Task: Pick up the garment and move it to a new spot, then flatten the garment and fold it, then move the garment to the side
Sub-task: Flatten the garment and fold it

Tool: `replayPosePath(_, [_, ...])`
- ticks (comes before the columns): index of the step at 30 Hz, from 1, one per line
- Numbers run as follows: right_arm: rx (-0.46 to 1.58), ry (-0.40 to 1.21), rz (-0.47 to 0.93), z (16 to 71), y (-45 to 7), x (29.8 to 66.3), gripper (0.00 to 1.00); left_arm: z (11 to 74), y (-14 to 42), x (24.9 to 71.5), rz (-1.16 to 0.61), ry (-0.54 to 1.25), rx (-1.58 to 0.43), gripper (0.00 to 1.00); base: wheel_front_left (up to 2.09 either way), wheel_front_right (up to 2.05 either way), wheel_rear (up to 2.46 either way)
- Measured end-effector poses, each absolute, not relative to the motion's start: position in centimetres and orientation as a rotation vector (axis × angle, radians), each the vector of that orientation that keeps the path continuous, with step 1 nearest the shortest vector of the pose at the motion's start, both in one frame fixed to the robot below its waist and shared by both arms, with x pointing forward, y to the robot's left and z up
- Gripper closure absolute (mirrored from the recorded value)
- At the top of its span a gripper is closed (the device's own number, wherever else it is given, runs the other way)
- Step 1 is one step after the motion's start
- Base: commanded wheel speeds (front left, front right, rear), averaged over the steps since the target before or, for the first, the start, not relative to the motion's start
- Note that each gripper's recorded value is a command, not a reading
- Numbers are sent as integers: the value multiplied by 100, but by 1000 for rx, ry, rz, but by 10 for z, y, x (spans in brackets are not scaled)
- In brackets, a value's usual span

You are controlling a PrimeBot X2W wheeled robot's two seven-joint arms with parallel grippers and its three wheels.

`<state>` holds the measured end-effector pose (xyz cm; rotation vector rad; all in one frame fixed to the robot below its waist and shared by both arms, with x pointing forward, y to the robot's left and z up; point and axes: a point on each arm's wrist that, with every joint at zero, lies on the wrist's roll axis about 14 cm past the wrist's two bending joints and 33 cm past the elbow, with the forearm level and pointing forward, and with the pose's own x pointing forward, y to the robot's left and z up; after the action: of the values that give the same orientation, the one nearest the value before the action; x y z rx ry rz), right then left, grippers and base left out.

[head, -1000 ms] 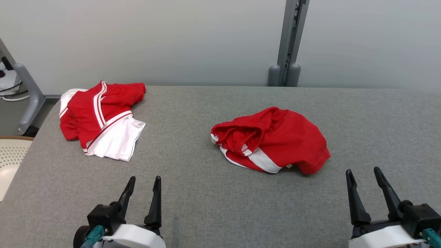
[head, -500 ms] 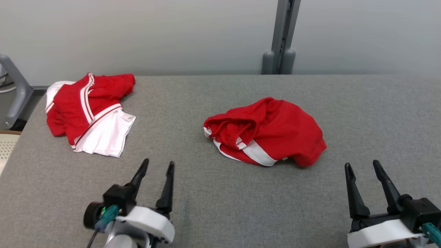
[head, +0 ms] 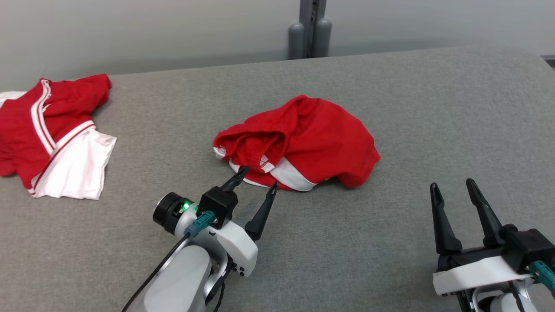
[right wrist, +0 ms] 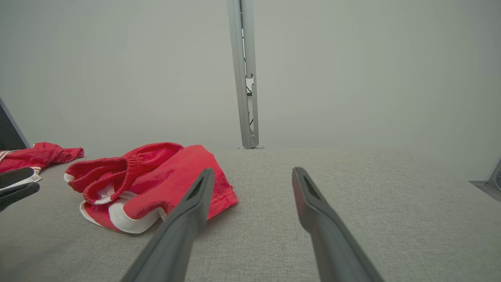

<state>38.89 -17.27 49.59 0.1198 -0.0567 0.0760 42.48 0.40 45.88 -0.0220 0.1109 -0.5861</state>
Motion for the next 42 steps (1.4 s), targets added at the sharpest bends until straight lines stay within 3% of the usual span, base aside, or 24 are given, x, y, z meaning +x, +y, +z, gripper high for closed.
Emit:
replayPosePath(10, [121,-21,-15,483,-202,388,0,409,-39,437,-762,258,92,0,0,0,0])
replayPosePath(21, [124,0,-54,475,-215,390,0,385,-22,475,-632,349,78,0,0,0,0])
replayPosePath(22, [125,0,-54,475,-215,391,0,383,-20,477,-618,355,80,7,0,0,0])
replayPosePath(23, [126,0,-54,475,-215,391,0,381,-18,479,-608,360,83,26,0,0,0])
replayPosePath(26, [129,-3,-52,476,-214,393,0,378,-11,485,-580,374,92,100,0,0,0])
replayPosePath(31, [133,-5,-53,476,-215,395,0,384,-10,494,-568,361,87,100,0,0,0])
replayPosePath(42, [148,-33,-15,485,-202,398,0,466,-51,486,-722,127,1,100,0,0,0])
